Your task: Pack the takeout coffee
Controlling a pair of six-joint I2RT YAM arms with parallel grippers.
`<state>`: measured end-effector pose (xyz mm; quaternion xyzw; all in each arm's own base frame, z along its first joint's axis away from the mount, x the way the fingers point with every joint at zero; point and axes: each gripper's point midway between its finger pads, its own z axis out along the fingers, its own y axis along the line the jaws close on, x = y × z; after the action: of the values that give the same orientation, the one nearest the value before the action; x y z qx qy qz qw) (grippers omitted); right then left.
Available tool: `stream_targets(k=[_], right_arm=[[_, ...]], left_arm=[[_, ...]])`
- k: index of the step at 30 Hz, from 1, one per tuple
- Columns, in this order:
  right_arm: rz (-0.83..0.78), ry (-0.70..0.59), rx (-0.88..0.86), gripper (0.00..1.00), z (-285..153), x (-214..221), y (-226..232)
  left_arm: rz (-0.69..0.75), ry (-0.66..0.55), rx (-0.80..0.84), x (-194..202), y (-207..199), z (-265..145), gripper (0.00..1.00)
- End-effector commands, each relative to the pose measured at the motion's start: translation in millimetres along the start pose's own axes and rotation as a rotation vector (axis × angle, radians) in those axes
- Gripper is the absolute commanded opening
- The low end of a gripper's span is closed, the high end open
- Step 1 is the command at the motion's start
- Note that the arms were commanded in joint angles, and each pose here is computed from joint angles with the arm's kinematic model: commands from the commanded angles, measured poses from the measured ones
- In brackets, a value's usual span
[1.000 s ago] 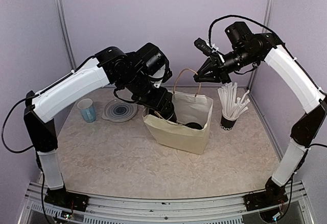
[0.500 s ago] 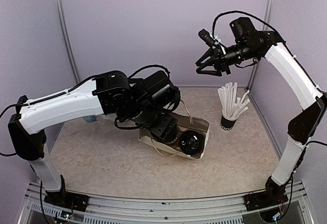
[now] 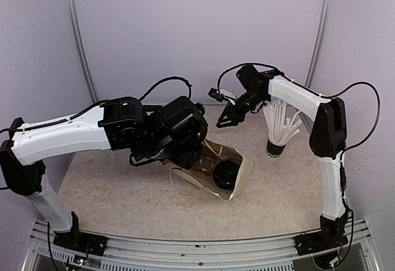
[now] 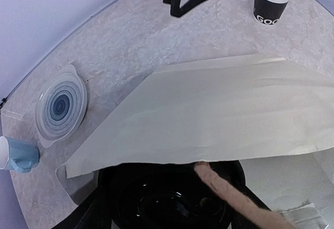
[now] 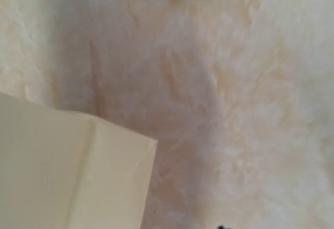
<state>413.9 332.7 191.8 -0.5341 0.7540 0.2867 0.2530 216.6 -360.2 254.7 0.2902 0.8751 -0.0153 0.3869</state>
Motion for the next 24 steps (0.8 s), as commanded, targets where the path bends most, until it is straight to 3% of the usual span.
stream_targets(k=[1, 8, 17, 24], right_arm=[[0.062, 0.115, -0.022, 0.40, 46, 39, -6], [0.114, 0.191, -0.056, 0.40, 82, 73, -13], [0.179, 0.212, -0.299, 0.40, 105, 98, 33], [0.214, 0.215, -0.338, 0.39, 113, 107, 41]], left_arm=[[-0.001, -0.073, -0.002, -12, -1, -2, 0.44], [0.050, -0.074, 0.041, -13, -15, 15, 0.44], [0.084, -0.057, 0.068, -5, -26, 33, 0.44], [0.104, -0.009, 0.072, 15, -23, 44, 0.43]])
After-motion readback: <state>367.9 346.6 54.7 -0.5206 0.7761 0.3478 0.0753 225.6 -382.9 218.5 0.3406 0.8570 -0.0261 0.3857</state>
